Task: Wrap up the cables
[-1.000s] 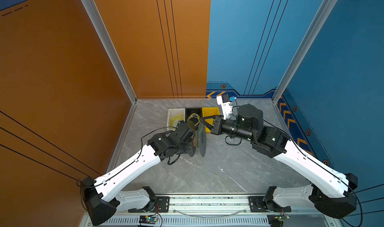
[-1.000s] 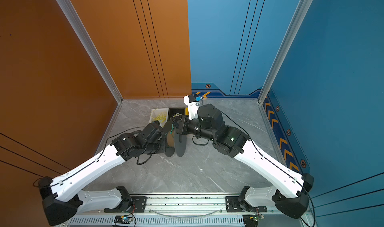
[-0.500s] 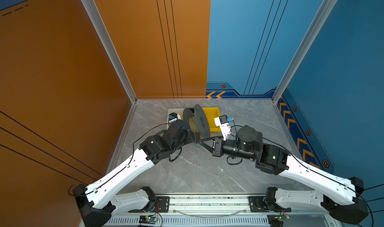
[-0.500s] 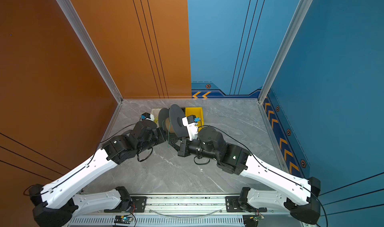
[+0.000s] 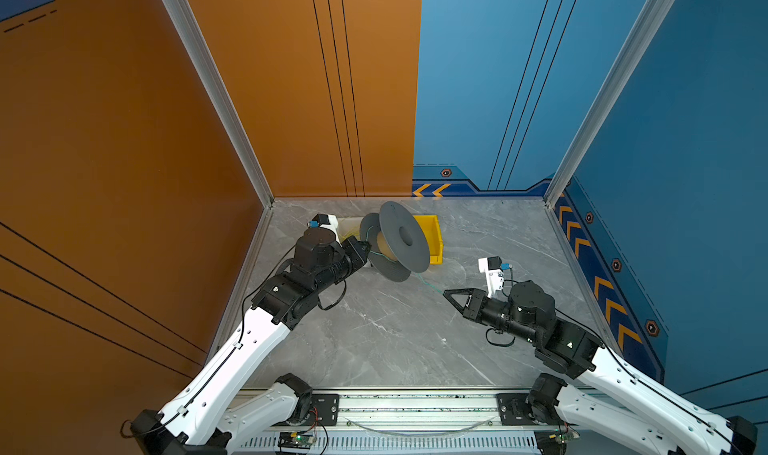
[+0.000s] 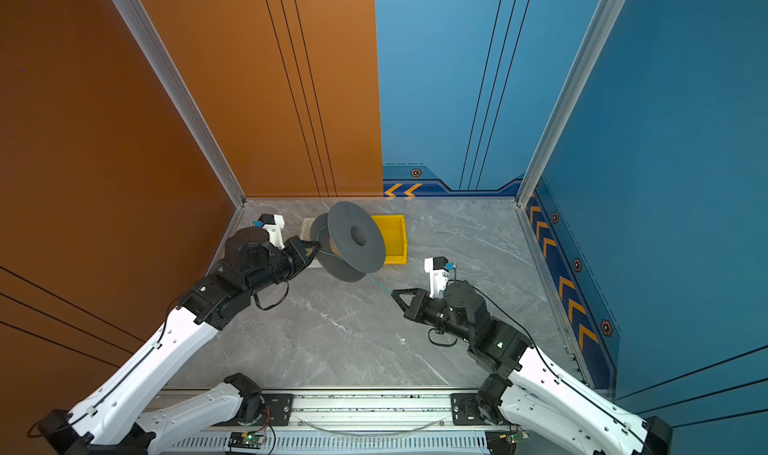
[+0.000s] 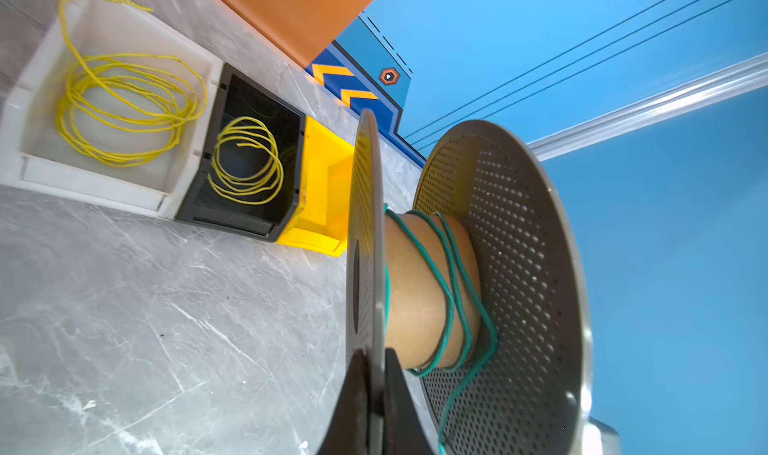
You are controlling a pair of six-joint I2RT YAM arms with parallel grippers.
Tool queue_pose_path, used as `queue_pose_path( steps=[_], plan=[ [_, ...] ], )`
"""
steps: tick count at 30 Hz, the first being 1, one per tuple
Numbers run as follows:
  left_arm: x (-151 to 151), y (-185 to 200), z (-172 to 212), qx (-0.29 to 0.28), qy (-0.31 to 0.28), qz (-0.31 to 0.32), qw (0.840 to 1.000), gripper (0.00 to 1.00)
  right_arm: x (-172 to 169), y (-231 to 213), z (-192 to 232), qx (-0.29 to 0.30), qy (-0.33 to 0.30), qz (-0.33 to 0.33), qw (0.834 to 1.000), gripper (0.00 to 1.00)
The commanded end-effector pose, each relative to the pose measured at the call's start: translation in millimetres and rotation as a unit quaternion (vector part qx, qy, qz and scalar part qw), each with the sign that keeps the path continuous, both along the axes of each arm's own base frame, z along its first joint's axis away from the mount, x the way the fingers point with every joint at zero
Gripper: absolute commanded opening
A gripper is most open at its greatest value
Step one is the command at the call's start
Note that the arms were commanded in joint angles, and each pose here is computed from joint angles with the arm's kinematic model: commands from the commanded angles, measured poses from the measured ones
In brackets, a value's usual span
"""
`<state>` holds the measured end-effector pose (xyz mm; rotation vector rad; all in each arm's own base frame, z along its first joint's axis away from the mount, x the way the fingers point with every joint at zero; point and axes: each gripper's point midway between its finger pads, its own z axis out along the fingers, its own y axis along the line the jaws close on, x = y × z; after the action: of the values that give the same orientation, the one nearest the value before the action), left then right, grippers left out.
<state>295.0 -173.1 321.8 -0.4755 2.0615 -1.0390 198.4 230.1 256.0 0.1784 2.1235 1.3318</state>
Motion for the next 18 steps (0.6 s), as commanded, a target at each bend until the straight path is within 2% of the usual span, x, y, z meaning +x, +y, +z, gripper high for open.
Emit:
queue_pose_path(
  steps=[1, 4, 6, 12, 18],
  plan=[
    [4, 2, 73, -0.103, -0.115, -0.025, 0.988, 0.00, 1, -16, -29, 0.006, 0.054, -0.004, 0.999, 0.00],
    [-2, -2, 90, -0.144, -0.134, -0.074, 0.978, 0.00, 15, -32, -36, 0.007, 0.062, -0.027, 0.998, 0.00],
    [-6, -10, 82, -0.154, -0.128, -0.111, 0.973, 0.00, 24, -41, -38, 0.011, 0.065, -0.041, 0.997, 0.00],
    [-35, -32, 76, -0.157, -0.121, -0.220, 0.955, 0.00, 66, -59, -21, 0.047, 0.046, -0.070, 0.995, 0.00],
    [-67, -43, 75, -0.163, -0.129, -0.303, 0.930, 0.00, 107, -71, 8, 0.063, 0.016, -0.068, 0.996, 0.00]
  ],
)
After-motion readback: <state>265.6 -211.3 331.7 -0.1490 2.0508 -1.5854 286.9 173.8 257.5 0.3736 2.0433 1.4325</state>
